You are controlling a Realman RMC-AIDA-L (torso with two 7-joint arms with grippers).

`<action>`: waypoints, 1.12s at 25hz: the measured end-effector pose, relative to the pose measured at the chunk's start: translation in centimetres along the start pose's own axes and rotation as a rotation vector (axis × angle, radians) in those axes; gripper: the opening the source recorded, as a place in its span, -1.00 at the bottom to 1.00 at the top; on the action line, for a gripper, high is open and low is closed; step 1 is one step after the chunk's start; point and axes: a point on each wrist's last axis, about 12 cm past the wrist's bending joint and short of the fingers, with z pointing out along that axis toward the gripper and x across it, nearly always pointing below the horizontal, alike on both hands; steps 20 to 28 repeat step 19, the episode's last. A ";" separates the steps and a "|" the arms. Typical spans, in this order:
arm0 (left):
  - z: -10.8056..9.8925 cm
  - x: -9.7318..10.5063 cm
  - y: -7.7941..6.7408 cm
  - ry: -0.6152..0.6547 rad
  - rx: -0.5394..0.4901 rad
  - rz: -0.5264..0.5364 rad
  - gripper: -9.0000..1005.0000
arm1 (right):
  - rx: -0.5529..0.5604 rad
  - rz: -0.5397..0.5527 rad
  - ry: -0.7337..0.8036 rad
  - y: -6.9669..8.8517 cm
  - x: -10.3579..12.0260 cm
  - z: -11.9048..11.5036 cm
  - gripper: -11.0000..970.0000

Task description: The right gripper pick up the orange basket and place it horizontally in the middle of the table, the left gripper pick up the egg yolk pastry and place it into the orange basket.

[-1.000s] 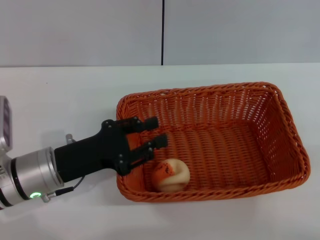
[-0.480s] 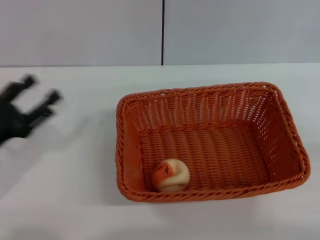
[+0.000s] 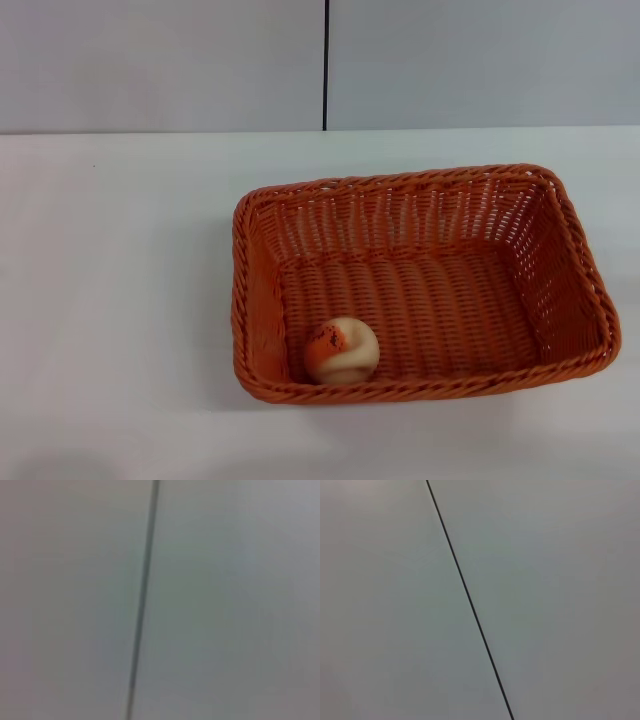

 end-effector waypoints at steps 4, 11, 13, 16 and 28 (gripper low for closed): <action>-1.1 -0.1 0.5 -0.011 -0.061 0.028 0.58 | 0.014 -0.005 0.013 -0.1 0.3 0.3 0.57; -1.5 0.4 0.3 -0.009 -0.089 0.013 0.58 | 0.018 -0.021 0.013 -0.1 0.4 0.5 0.57; -1.6 0.4 0.3 -0.008 -0.090 0.010 0.58 | 0.020 -0.022 0.013 -0.1 0.4 0.5 0.57; -1.8 0.4 0.3 -0.009 -0.091 0.011 0.58 | 0.021 -0.025 0.014 -0.1 0.5 0.5 0.57; -2.1 0.3 0.2 -0.018 -0.090 0.010 0.58 | 0.016 -0.024 0.009 0.0 0.4 0.6 0.57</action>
